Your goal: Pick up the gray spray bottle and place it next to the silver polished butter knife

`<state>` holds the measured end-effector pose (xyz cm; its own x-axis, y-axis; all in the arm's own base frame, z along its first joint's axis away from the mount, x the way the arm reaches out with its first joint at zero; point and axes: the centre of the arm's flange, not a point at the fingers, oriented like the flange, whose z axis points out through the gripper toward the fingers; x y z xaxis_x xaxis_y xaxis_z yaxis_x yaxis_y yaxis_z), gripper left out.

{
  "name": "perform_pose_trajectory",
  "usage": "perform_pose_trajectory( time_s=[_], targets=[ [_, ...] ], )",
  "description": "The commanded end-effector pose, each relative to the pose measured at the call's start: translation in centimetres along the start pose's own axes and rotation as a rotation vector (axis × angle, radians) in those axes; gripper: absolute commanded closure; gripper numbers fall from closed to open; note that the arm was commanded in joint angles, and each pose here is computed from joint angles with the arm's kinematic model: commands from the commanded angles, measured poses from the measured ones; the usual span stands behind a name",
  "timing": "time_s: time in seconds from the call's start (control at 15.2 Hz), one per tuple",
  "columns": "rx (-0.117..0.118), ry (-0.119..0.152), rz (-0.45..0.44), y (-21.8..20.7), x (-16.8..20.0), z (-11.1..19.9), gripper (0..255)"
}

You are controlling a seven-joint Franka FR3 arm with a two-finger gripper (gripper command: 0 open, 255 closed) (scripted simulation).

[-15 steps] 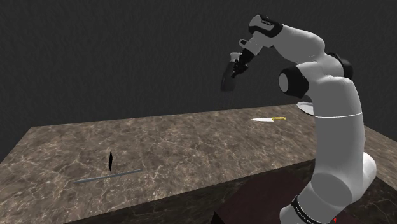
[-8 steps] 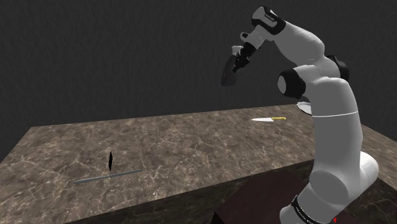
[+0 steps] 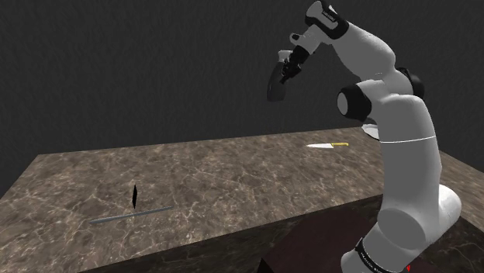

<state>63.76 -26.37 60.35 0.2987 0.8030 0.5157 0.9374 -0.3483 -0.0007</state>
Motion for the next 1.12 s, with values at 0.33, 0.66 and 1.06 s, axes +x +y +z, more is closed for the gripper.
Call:
perform_pose_trajectory(
  time_s=[0.33, 0.66, 1.06],
  targets=[
    [0.001, 0.0, -0.001, -1.8, 5.6, 7.1, 255],
    [0.001, 0.0, -0.001, -2.9, 9.7, 12.2, 255],
    [0.001, 0.0, -0.001, -4.2, 14.6, 18.2, 255]
  ],
)
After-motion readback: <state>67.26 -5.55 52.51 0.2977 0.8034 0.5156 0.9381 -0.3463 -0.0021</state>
